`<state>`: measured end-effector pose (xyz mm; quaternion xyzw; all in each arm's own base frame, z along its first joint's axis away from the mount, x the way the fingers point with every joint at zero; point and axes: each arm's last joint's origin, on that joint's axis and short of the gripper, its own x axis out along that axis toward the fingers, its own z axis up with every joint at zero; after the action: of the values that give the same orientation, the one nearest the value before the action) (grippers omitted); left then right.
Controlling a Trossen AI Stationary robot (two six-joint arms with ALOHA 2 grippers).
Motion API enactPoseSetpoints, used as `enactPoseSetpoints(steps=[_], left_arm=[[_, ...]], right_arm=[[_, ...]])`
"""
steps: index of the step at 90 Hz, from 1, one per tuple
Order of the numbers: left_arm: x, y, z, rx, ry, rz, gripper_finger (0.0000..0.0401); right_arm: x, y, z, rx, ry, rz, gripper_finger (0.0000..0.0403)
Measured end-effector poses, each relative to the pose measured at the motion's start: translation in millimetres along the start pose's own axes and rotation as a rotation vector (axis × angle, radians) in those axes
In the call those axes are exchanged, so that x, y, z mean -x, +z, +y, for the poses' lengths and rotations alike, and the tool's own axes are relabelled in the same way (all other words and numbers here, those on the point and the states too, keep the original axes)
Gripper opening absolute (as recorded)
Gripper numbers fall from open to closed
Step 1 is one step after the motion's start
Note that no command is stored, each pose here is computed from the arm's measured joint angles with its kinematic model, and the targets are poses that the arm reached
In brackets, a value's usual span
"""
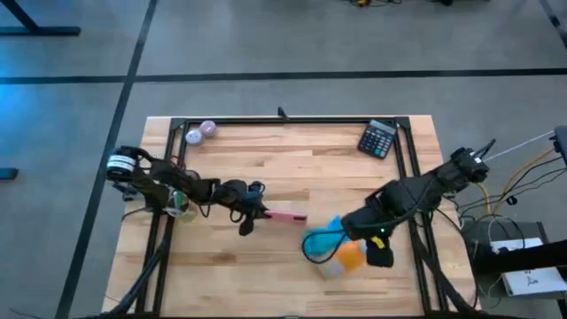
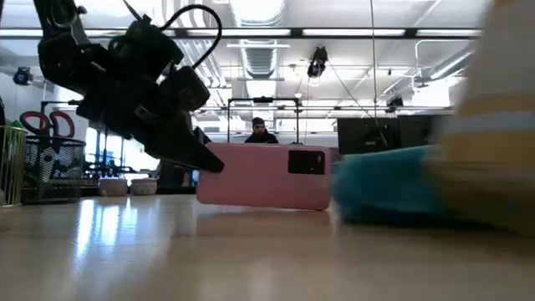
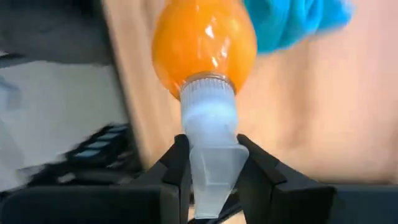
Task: Apply microfiber cloth
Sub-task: Spray the pink cellphone with the orange spray bottle
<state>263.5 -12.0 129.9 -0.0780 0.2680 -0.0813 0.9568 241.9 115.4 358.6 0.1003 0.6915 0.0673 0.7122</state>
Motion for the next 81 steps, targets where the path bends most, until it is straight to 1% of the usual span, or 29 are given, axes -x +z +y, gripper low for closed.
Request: enactPoseSetpoints(steps=[12, 24, 36, 47, 54, 61, 72, 81], left_arm=[[14.6, 6.9, 0.1, 0.010, 0.023, 0.017, 0.0024], [29.4, 13.2, 3.3, 0.025, 0.047, 0.021, 0.0024], [43.3, 19.4, 8.0, 0.041, 0.074, 0.008, 0.0024], [53.0, 23.2, 13.7, 0.079, 0.103, -0.004, 0.0024], [57.5, 24.4, 16.6, 0.111, 0.117, -0.008, 0.0024], [59.8, 24.4, 18.5, 0.129, 0.127, -0.005, 0.0024], [60.3, 24.0, 20.2, 0.134, 0.134, -0.002, 0.0024], [57.6, 24.0, 21.4, 0.128, 0.134, -0.009, 0.0024]], right_arm=[[18.3, 2.5, -6.8, 0.196, -0.168, -0.109, 0.0071], [33.5, 4.7, -8.3, 0.460, -0.299, -0.180, 0.0071], [43.7, 5.3, -9.8, 0.711, -0.452, -0.193, 0.0071], [47.7, 5.6, -10.9, 0.916, -0.537, -0.156, 0.0071], [48.9, 5.4, -10.6, 1.041, -0.549, -0.128, 0.0071], [49.9, 6.4, -8.4, 1.139, -0.525, -0.116, 0.0071], [50.1, 10.1, -2.6, 1.255, -0.425, -0.129, 0.0071], [43.7, 14.4, 3.5, 1.356, -0.338, -0.118, 0.0071]])
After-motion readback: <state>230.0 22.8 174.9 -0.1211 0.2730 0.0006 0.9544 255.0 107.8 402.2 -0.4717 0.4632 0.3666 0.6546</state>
